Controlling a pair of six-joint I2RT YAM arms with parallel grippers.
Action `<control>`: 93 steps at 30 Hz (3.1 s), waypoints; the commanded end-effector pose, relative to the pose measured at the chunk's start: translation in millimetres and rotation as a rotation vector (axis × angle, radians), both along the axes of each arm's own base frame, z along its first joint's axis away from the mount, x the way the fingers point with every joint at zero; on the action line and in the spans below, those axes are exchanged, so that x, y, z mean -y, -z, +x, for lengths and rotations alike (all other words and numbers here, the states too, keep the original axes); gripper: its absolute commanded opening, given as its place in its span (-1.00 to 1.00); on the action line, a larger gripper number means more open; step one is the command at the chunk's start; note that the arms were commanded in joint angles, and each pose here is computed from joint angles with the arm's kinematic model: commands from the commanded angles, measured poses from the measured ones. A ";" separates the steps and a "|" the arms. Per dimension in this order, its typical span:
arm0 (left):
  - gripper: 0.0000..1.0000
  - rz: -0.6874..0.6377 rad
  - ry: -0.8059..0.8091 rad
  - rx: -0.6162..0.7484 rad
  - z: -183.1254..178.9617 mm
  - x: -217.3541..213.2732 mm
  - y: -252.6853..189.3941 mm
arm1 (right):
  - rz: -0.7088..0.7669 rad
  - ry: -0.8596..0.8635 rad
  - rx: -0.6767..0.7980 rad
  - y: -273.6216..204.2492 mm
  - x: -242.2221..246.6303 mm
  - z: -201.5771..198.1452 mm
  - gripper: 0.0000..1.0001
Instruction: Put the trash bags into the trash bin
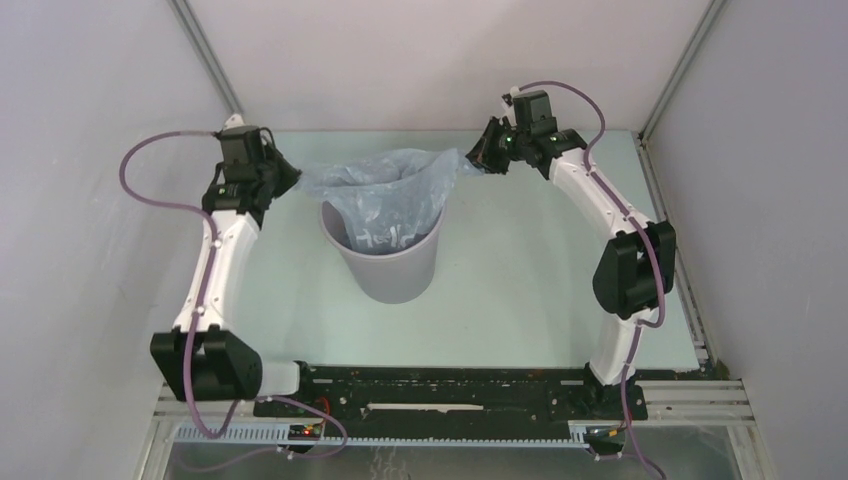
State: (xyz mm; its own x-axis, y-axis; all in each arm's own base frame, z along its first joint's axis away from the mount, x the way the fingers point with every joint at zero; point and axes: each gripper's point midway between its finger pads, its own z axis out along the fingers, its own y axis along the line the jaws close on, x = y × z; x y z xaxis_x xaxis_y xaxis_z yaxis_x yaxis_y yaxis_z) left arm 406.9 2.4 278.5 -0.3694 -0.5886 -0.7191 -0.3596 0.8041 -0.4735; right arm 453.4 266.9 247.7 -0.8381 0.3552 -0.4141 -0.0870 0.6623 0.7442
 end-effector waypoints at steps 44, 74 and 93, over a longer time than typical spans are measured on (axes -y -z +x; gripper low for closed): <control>0.71 -0.363 -0.331 -0.096 -161.1 0.8 -22.6 | 0.268 0.226 -0.124 -101.4 33.9 -103.9 1.00; -0.79 -0.536 -0.184 -0.162 -146.2 49.6 11.1 | 0.168 0.210 -0.161 -65.3 -12.7 -124.2 -0.80; -0.99 -0.512 0.176 0.003 -179.2 87.6 26.1 | 0.171 -0.293 0.086 -43.6 -23.0 -195.8 -0.83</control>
State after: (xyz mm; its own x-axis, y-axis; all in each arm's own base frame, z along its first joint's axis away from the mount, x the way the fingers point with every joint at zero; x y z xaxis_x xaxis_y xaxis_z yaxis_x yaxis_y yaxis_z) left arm 233.5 -80.2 256.3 -0.4478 -0.8431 -0.2978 -0.3070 0.4577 -0.8344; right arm 272.4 287.6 266.0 -0.9147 0.2586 -0.3106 -0.1332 0.5328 0.8357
